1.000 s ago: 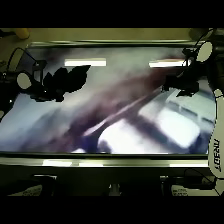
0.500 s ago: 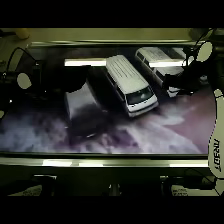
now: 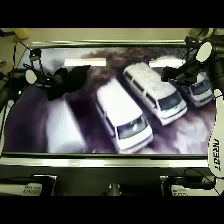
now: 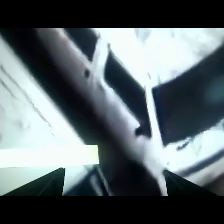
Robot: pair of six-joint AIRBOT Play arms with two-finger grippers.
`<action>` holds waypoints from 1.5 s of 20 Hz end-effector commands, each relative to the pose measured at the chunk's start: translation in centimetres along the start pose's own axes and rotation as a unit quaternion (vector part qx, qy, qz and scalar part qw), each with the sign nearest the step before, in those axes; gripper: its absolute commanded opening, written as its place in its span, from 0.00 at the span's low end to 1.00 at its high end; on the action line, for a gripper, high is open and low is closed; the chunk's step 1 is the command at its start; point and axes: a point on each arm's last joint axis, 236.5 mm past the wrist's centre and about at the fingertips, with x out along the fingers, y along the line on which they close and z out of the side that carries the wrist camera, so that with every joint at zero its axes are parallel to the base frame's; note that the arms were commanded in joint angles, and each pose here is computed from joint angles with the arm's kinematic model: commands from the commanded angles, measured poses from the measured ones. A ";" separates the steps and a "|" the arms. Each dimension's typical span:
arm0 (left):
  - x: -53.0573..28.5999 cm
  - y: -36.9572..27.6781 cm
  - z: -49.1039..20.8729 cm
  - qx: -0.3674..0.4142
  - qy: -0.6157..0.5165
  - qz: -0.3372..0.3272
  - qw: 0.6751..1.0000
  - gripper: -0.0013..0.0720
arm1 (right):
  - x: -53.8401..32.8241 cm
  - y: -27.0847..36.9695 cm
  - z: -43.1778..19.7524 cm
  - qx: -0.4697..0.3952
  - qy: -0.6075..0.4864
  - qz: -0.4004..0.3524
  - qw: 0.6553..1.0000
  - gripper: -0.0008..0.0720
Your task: Fold the shirts.
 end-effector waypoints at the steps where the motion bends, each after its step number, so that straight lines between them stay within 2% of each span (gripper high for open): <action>1: 6.1 4.7 -0.9 -0.087 0.085 0.009 0.993 0.98 | 0.3 0.1 -0.2 -0.001 0.006 0.003 1.000 0.93; 4: 10.5 2.9 -0.4 -0.153 0.079 -0.052 0.984 0.98 | 0.5 0.1 -0.4 -0.001 0.012 0.002 1.000 0.93; 5: 11.5 2.5 -0.7 -0.163 0.080 -0.058 0.982 0.93 | 0.5 0.1 -0.5 -0.001 0.013 0.001 1.000 0.93; 8: 12.5 2.8 -0.5 -0.191 0.071 -0.055 0.977 0.48 | 0.5 0.0 -0.5 -0.001 0.013 0.001 1.000 0.93; 9: 12.4 2.8 -0.3 -0.192 0.069 -0.056 0.977 0.23 | 0.4 0.0 -0.5 -0.001 0.013 0.001 1.000 0.93; 10: 11.8 2.7 -0.4 -0.195 0.076 -0.060 0.976 0.05 | 0.4 0.1 -0.5 -0.001 0.013 0.003 1.000 0.92; 11: 10.5 2.1 0.2 -0.181 0.076 -0.074 0.978 0.05 | 0.2 0.2 -0.5 -0.001 0.011 0.005 1.000 0.92; 13: 5.6 -0.1 4.5 -0.104 0.016 -0.115 0.988 0.05 | -1.4 0.3 0.5 -0.028 -0.018 0.006 0.999 0.92; 15: -4.7 -3.8 9.8 -0.011 -0.090 -0.145 0.985 0.05 | -4.6 0.2 2.2 -0.048 -0.075 0.000 0.996 0.92; 18: -23.8 -11.3 11.4 0.099 -0.231 -0.202 0.947 0.05 | -12.2 0.7 4.5 -0.051 -0.189 0.005 0.981 0.92; 20: -32.7 -17.0 7.0 0.147 -0.265 -0.266 0.915 0.05 | -17.6 0.4 3.9 -0.037 -0.239 0.003 0.970 0.92; 21: -34.1 -20.2 2.9 0.173 -0.244 -0.305 0.904 0.05 | -20.0 -0.2 3.3 -0.026 -0.258 -0.004 0.966 0.92; 23: -31.9 -25.8 -6.8 0.203 -0.151 -0.359 0.899 0.05 | -24.5 -1.7 1.4 -0.005 -0.292 -0.024 0.956 0.92; 25: -27.0 -30.3 -16.1 0.182 -0.063 -0.391 0.900 0.05 | -27.8 -3.1 -0.3 0.014 -0.314 -0.043 0.948 0.92; 27: -21.6 -33.4 -25.6 0.146 0.015 -0.402 0.904 0.05 | -29.4 -4.0 -2.0 0.020 -0.317 -0.056 0.947 0.92; 28: -19.3 -33.7 -29.3 0.133 0.061 -0.388 0.910 0.16 | -29.5 -4.2 -2.9 0.022 -0.307 -0.059 0.950 0.92; 29: -17.6 -33.5 -32.1 0.143 0.102 -0.366 0.914 0.78 | -29.0 -4.4 -3.7 0.025 -0.288 -0.062 0.955 0.92; 30: -16.7 -32.8 -32.8 0.157 0.126 -0.344 0.917 0.99 | -28.1 -4.6 -4.7 0.027 -0.260 -0.067 0.963 0.92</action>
